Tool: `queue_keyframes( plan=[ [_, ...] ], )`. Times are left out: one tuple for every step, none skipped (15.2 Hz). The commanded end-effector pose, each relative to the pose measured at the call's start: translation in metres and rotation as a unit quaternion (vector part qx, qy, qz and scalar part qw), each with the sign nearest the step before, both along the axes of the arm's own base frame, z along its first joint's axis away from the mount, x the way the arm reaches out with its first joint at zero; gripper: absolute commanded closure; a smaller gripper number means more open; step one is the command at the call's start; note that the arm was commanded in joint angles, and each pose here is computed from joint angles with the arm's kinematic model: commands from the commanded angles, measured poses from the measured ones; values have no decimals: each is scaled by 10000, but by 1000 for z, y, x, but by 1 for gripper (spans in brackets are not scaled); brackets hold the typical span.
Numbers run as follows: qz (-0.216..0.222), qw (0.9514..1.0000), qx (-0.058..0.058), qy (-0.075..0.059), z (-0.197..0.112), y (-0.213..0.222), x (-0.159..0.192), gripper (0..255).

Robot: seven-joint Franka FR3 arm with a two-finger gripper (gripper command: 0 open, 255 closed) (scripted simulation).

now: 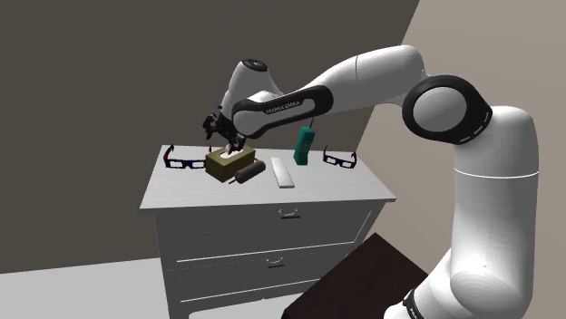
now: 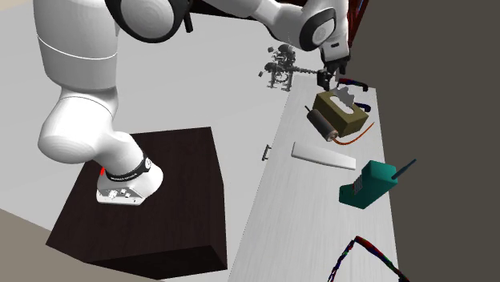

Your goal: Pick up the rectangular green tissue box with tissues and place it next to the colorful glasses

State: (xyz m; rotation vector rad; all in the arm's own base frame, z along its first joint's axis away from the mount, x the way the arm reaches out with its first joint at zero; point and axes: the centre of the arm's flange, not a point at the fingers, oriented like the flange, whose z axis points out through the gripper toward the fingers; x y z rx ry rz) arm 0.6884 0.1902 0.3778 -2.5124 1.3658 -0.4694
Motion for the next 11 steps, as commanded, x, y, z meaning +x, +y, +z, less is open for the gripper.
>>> queue_keyframes(
  plan=[
    [1, 10000, 0, -2, 19, -2, -8, 0],
    [1, 10000, 0, -2, 31, -3, -14, 0],
    [1, 10000, 0, -2, 41, -3, -18, 0],
    [1, 10000, 0, -2, 41, -3, -18, 0],
    [1, 10000, 0, -2, 41, -3, -18, 0],
    [1, 10000, 0, -2, 41, -3, -18, 0],
    [1, 10000, 0, -2, 41, -3, -18, 0],
    [1, 10000, 0, -2, 41, -3, -18, 0],
    [1, 10000, 0, -2, 41, -3, -18, 0],
    [1, 10000, 0, -2, 41, -3, -18, 0],
    [1, 10000, 0, -2, 41, -3, -18, 0]
  ],
)
